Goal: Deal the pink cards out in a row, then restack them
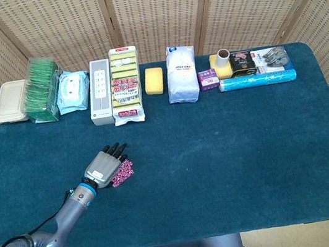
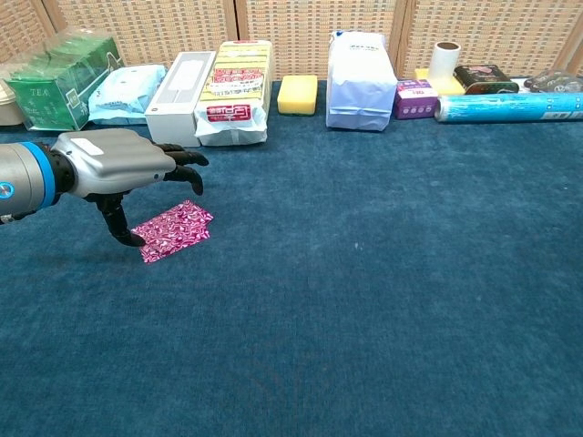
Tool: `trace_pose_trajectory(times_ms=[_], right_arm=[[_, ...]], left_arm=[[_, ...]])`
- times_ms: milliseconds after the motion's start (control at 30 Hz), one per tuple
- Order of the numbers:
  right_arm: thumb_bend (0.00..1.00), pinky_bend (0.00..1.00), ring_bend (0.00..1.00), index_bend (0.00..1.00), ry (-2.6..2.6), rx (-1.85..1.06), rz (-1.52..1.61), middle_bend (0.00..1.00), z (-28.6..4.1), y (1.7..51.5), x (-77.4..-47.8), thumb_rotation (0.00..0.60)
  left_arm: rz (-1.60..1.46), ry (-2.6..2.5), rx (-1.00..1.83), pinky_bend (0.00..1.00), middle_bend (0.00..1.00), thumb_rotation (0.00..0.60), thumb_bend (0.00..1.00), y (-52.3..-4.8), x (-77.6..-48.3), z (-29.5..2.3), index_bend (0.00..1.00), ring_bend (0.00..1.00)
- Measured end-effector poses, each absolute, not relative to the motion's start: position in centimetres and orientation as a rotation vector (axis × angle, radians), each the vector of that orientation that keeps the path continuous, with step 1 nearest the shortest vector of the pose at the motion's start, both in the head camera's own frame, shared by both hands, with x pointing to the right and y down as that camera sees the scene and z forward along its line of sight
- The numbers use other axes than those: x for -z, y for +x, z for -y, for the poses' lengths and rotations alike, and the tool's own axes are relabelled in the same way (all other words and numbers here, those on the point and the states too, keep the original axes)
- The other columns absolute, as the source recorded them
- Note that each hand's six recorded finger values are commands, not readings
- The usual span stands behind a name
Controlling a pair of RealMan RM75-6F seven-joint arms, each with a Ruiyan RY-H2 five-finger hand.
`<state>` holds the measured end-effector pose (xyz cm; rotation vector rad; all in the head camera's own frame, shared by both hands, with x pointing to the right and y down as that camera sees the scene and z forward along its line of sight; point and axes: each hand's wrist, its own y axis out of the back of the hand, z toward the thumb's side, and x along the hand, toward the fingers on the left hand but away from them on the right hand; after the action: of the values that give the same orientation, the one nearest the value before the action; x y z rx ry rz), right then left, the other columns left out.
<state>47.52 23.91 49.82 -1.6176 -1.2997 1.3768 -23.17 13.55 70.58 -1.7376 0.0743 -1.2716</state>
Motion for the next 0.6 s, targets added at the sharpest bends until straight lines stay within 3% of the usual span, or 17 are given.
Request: trace_pose_trajectory(times_ms=[300,600], right_arm=[[0.00,0.00,0.00,0.09,-1.616,-1.376,1.301,0.00,-24.0,47.6,-49.8,0.600],[0.00,0.00,0.00,0.09,-1.620,-1.373,1.297,0.00,-24.0,47.5,-49.7,0.600]], left_arm=[[-0.112,-1.746,1.280,0.15,0.00,0.600,0.17,-23.5,-70.1,-13.1,0.16,0.00],[-0.250,-1.867,1.448,0.15,0.00,0.600,0.16,-26.7,-68.7,-11.8,0.16,0.00]])
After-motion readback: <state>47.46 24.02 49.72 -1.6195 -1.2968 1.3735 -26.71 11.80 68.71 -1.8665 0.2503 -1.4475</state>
